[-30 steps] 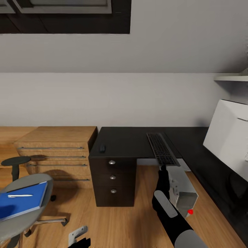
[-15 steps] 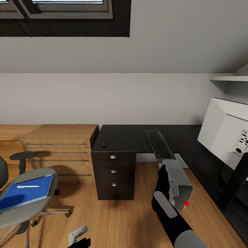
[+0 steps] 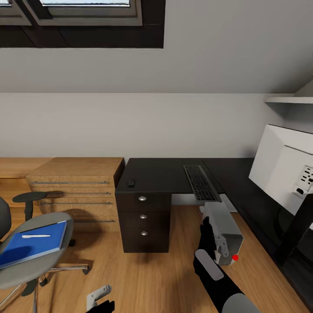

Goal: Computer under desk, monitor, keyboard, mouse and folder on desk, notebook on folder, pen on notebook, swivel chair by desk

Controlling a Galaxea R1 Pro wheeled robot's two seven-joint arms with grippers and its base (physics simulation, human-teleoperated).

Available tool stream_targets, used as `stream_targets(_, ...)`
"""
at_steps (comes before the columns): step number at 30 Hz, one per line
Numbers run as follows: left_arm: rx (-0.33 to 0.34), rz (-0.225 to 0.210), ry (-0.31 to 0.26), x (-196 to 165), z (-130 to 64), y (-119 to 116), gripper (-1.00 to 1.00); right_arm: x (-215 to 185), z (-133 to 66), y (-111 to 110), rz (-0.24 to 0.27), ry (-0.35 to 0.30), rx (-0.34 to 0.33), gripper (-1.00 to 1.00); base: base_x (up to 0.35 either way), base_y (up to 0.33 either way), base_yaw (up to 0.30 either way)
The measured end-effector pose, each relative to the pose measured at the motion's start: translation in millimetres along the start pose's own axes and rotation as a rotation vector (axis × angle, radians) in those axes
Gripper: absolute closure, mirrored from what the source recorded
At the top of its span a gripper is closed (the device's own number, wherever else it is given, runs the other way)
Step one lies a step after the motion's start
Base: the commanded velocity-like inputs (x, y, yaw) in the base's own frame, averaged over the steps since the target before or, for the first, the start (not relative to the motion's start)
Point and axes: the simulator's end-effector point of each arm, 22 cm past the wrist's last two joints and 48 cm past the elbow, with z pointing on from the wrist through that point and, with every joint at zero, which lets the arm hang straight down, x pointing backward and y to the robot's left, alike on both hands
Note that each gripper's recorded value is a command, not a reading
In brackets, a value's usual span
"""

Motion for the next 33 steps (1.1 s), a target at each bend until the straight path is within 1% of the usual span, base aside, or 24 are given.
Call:
stream_targets(2, 0.000, 0.000, 0.001, -1.8, -3.0, -0.8, -1.00, 3.6, -0.9, -11.3, -0.032, 0.019, 0.023, -1.00, 0.000, 0.000, 0.000)
stream_targets(3, 0.000, -0.001, 0.002, -2.6, -4.5, -0.9, -1.00, 10.0, -2.4, -25.0, -0.067, 0.047, 0.046, -1.00, 0.000, 0.000, 0.000)
stream_targets(6, -0.001, -0.001, 0.006, -4.6, -9.0, -2.0, -1.00, 21.3, -6.7, -43.0, -0.133, 0.106, 0.075, -1.00, 0.000, 0.000, 0.000)
stream_targets(7, -0.001, -0.001, 0.008, -4.8, -10.5, -2.7, -1.00, 30.1, -10.3, -56.5, -0.181, 0.150, 0.091, -1.00, 0.000, 0.000, 0.000)
stream_targets(8, -0.001, 0.000, 0.009, -5.5, -12.1, -3.2, -1.00, 34.0, -12.5, -63.0, -0.211, 0.174, 0.098, -1.00, 0.000, 0.000, 0.000)
stream_targets(9, 0.000, 0.000, 0.012, -5.7, -13.5, -3.9, -1.00, 43.8, -20.2, -93.5, -0.331, 0.247, 0.124, -1.00, 0.000, 0.000, 0.000)
stream_targets(11, -0.001, 0.001, 0.013, -7.3, -16.5, -4.4, -1.00, 45.2, -25.3, -107.7, -0.406, 0.279, 0.133, -1.00, 0.000, 0.000, 0.000)
stream_targets(15, -0.001, 0.002, 0.014, -10.9, -22.5, -5.3, -1.00, 41.0, -34.5, -133.4, -0.526, 0.321, 0.158, -1.00, 0.000, 0.000, 0.000)
stream_targets(16, -0.002, 0.002, 0.014, -11.9, -23.9, -5.4, -1.00, 38.0, -39.0, -147.2, -0.570, 0.336, 0.176, -1.00, 0.000, 0.000, 0.000)
stream_targets(19, -0.002, 0.003, 0.015, -14.7, -28.3, -6.2, -1.00, 32.3, -47.4, -164.6, -0.624, 0.357, 0.204, -1.00, 0.000, 0.000, 0.000)
stream_targets(20, -0.003, 0.003, 0.017, -15.1, -29.8, -6.4, -1.00, 26.0, -57.1, -187.9, -0.671, 0.378, 0.240, -1.00, 0.000, 0.000, 0.000)
stream_targets(25, -0.010, 0.004, 0.030, -13.5, -35.6, -5.1, -1.00, 18.9, -70.8, -203.8, -0.742, 0.414, 0.255, -1.00, 0.000, 0.000, 0.000)
stream_targets(26, -0.018, 0.006, 0.042, -8.6, -35.6, -2.0, -1.00, 16.6, -75.1, -209.7, -0.767, 0.426, 0.258, -1.00, 0.000, 0.000, 0.000)
stream_targets(27, -0.035, 0.010, 0.066, 2.1, -34.2, 5.3, -1.00, 14.8, -78.9, -214.3, -0.805, 0.443, 0.251, -1.00, 0.000, 0.000, 0.000)
stream_targets(29, -0.074, 0.018, 0.120, 28.4, -29.3, 23.6, -1.00, 14.7, -80.7, -216.9, -0.856, 0.461, 0.229, -1.00, 0.000, 0.000, 0.000)
stream_targets(31, -0.109, 0.025, 0.166, 51.1, -26.8, 40.1, -1.00, 13.8, -82.7, -220.3, -0.889, 0.473, 0.217, -1.00, 0.000, 0.000, 0.000)
stream_targets(33, -0.139, 0.030, 0.198, 68.5, -25.6, 54.3, -1.00, 13.2, -85.3, -223.9, -0.911, 0.483, 0.211, -1.00, 0.000, 0.000, 0.000)
